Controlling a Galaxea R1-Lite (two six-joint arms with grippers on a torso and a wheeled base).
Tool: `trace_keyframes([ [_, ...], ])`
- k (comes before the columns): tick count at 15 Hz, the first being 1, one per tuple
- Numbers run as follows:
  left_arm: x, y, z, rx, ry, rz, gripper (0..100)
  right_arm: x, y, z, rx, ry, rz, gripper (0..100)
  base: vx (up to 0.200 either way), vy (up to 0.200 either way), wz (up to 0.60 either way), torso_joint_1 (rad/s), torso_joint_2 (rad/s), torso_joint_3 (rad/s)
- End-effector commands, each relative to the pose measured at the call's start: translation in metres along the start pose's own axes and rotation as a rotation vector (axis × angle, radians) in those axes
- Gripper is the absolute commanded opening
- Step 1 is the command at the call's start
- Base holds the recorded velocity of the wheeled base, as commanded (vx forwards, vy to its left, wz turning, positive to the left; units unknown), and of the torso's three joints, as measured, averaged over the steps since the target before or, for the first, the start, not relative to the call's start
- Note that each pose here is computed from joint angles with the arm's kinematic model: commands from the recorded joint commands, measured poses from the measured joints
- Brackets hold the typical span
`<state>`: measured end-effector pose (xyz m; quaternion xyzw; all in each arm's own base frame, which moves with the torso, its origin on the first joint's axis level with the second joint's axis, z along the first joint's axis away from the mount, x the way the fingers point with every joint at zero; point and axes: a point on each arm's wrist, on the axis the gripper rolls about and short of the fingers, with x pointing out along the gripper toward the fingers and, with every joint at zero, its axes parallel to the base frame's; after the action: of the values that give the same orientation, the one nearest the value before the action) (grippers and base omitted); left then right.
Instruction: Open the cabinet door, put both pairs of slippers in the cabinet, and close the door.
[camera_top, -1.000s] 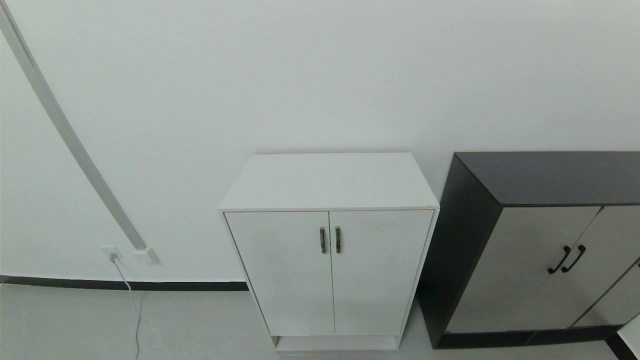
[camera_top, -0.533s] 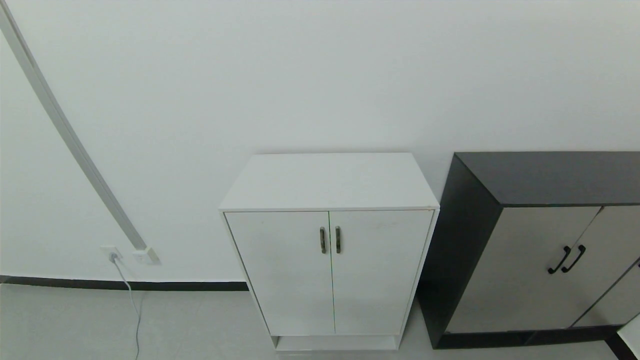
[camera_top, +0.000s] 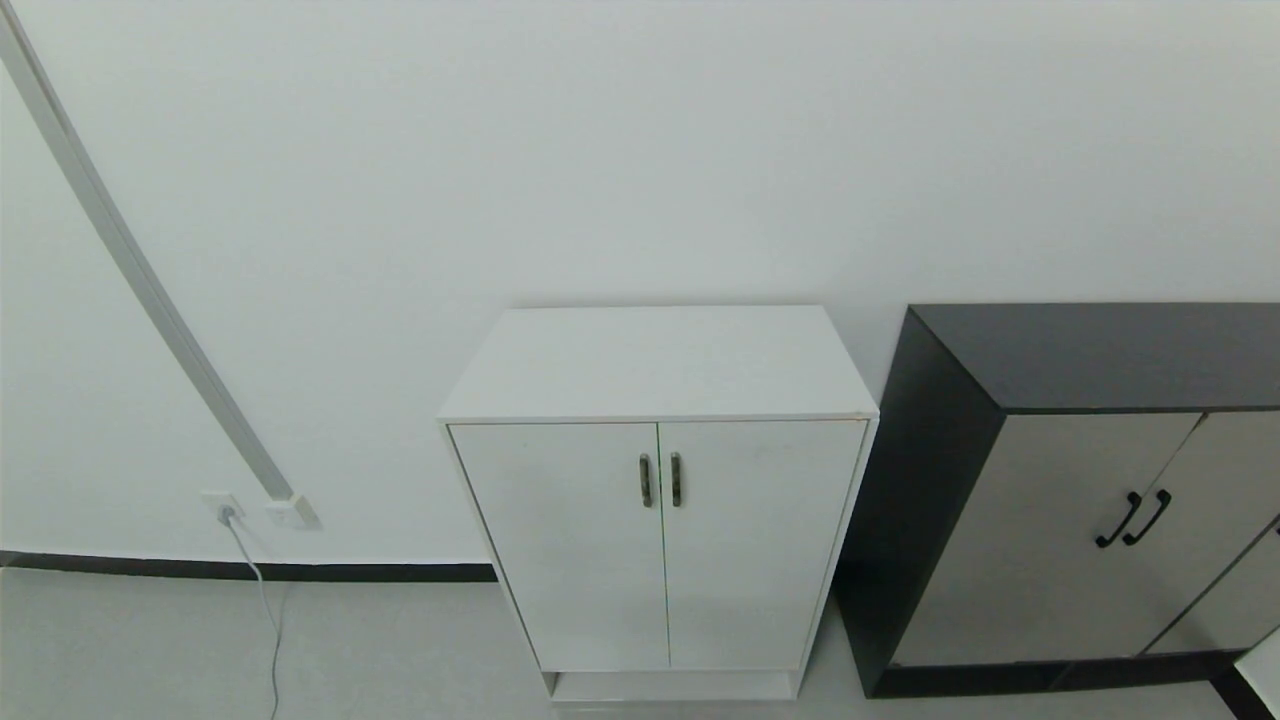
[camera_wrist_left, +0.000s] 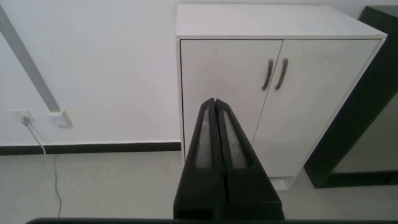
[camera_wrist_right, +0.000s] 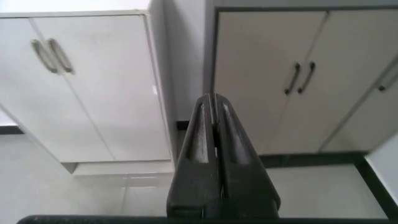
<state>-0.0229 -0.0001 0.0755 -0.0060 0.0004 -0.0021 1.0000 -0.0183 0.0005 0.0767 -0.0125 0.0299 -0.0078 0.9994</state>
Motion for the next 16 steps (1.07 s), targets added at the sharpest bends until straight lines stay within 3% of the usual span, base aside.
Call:
trace_keyframes([
  [1, 0.0001, 0.0000, -0.0002, 0.000, 0.001, 0.000, 0, -0.0043, -0.0004, -0.0015, 0.000, -0.058, 0.016, 0, 0.000, 0.000, 0.00, 0.000, 0.00, 0.000],
  [6, 0.0002, 0.0000, -0.0002, 0.000, 0.002, 0.000, 0, -0.0045, -0.0011, -0.0010, 0.092, -0.064, -0.010, 0, 0.000, 0.000, 0.00, 0.000, 0.00, 0.000],
  [16, 0.0001, 0.0000, -0.0002, 0.006, 0.001, 0.000, 0, -0.0045, -0.0017, -0.0009, 0.085, -0.066, -0.033, 0, 0.000, 0.000, 0.00, 0.000, 0.00, 0.000],
])
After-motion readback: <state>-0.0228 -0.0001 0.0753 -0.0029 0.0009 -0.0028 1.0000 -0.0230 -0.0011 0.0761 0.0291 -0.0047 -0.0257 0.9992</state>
